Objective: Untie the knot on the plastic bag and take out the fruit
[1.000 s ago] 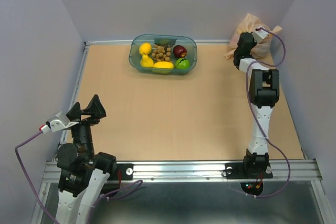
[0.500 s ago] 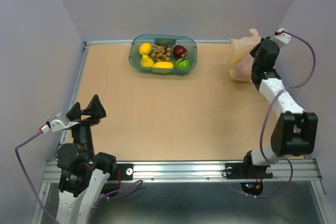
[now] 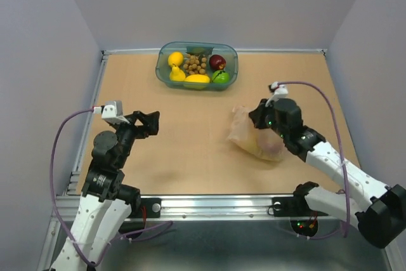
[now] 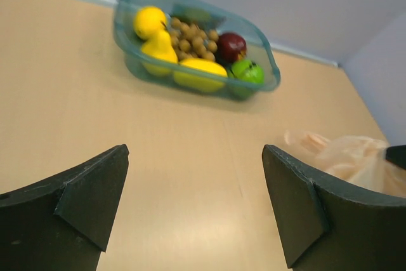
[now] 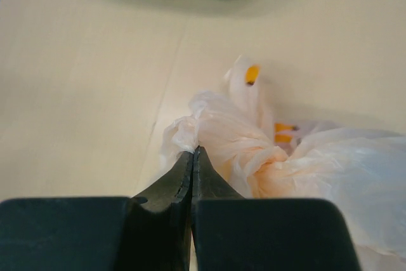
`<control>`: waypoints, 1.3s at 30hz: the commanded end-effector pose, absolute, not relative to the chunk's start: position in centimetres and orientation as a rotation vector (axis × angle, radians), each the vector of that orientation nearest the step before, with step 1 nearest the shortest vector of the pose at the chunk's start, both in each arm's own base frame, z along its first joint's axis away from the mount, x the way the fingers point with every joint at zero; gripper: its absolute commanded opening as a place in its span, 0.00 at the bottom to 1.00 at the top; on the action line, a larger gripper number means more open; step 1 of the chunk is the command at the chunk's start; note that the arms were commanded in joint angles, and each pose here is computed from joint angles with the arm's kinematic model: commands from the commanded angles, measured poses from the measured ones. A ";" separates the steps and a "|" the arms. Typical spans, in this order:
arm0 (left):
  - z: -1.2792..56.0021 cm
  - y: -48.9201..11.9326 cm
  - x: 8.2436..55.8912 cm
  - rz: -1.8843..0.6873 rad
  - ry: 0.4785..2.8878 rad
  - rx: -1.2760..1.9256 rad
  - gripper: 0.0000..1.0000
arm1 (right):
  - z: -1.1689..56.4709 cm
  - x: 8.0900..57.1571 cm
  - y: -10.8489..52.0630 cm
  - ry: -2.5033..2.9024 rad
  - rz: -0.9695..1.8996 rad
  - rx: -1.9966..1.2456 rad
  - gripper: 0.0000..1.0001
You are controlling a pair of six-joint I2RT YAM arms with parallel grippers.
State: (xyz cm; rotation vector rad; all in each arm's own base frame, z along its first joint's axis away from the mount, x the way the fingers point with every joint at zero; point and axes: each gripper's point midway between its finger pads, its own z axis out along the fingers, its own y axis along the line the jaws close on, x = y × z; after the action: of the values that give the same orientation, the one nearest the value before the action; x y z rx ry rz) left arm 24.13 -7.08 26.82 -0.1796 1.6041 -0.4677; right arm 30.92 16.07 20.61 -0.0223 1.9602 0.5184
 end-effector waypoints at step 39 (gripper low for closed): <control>13.7 -27.2 20.5 -0.813 2.142 -0.010 0.98 | 12.7 22.8 22.6 2.178 0.164 -0.538 0.75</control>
State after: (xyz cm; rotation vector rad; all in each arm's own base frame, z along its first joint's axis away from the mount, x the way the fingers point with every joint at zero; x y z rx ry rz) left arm 18.26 -25.89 11.46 0.0954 2.2410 -0.8333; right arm 23.64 23.50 13.84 -0.5516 2.1340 0.1436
